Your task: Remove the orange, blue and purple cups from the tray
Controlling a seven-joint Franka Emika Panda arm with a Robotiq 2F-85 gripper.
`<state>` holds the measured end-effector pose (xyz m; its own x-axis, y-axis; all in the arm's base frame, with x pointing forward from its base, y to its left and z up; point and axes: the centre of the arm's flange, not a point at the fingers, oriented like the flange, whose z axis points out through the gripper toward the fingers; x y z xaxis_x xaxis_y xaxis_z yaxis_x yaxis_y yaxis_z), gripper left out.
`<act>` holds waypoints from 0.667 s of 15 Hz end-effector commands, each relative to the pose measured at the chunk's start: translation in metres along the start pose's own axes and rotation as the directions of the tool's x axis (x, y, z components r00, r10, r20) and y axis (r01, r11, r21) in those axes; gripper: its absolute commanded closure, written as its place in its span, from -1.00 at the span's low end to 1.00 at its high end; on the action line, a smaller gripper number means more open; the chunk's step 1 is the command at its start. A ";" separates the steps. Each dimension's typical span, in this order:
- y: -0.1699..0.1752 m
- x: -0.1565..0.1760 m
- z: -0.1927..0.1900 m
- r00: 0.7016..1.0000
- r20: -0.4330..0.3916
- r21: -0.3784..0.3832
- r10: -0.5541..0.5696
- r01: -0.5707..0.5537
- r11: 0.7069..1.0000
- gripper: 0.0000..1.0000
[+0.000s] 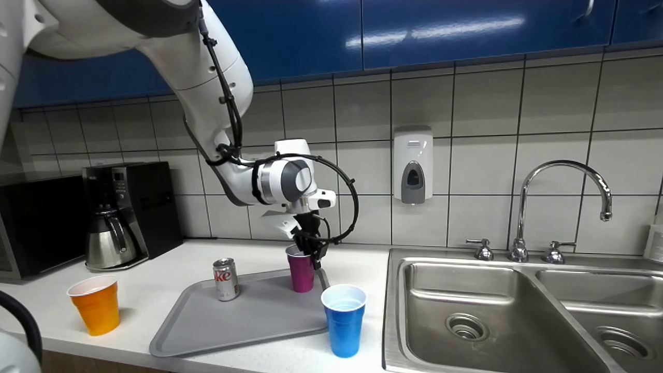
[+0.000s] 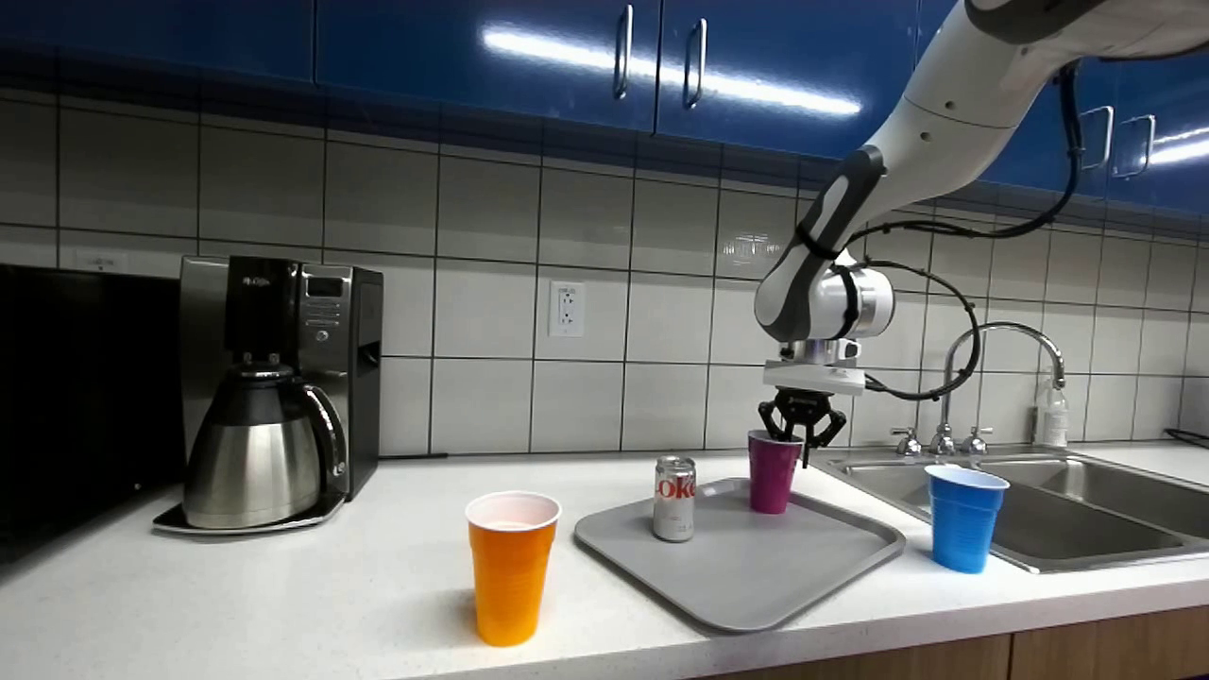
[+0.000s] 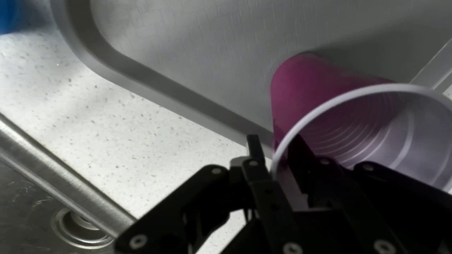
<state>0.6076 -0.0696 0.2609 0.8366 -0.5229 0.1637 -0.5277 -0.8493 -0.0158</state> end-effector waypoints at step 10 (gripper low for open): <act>0.015 0.005 -0.031 0.998 -0.010 0.062 0.065 -0.064 0.996 0.98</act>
<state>0.6085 -0.0778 0.2705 0.8048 -0.5702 0.1648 -0.5697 -0.8200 -0.0546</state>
